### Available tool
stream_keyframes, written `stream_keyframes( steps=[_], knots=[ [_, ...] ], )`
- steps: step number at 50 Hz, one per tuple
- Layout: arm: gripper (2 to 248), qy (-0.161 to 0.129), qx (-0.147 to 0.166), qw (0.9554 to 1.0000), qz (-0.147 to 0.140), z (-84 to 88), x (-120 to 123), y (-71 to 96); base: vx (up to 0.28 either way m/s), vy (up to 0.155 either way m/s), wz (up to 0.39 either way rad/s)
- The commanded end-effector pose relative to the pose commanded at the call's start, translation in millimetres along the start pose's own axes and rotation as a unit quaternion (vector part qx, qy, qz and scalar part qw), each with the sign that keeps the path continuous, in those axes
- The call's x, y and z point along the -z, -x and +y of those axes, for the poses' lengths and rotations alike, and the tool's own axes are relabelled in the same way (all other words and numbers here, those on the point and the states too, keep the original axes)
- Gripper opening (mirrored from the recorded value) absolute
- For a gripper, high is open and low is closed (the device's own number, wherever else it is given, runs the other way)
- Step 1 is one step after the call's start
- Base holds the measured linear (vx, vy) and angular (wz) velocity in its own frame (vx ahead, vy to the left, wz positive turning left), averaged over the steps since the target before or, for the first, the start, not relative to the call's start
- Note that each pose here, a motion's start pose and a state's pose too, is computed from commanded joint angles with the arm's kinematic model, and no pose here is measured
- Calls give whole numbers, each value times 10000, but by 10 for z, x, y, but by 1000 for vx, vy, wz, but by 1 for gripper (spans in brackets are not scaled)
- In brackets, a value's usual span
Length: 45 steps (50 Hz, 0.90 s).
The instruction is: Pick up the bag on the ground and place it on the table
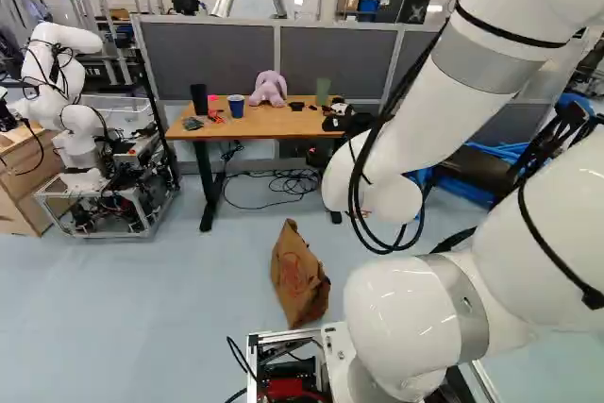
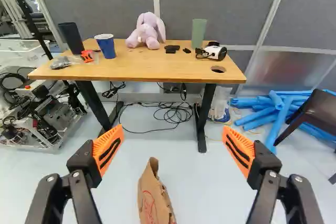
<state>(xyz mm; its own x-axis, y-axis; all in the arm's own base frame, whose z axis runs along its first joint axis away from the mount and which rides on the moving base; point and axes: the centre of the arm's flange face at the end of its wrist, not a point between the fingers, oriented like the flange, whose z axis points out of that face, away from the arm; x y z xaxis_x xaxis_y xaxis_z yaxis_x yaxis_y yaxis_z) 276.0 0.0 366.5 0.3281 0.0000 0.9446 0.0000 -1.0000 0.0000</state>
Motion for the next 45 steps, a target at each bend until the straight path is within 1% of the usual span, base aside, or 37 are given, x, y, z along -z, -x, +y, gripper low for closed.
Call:
stream_keyframes(
  steps=[8,20,33,45],
  knots=[
    [247,-16,6,10000,-57,-10,-99,-43,0,0,0],
    [247,-69,26,9996,-286,-46,-319,-112,0,0,0],
    [247,-157,66,9977,-654,-114,-565,-157,0,0,0],
    [247,-284,134,9938,-1066,-223,-763,-167,0,0,0]
  ],
)
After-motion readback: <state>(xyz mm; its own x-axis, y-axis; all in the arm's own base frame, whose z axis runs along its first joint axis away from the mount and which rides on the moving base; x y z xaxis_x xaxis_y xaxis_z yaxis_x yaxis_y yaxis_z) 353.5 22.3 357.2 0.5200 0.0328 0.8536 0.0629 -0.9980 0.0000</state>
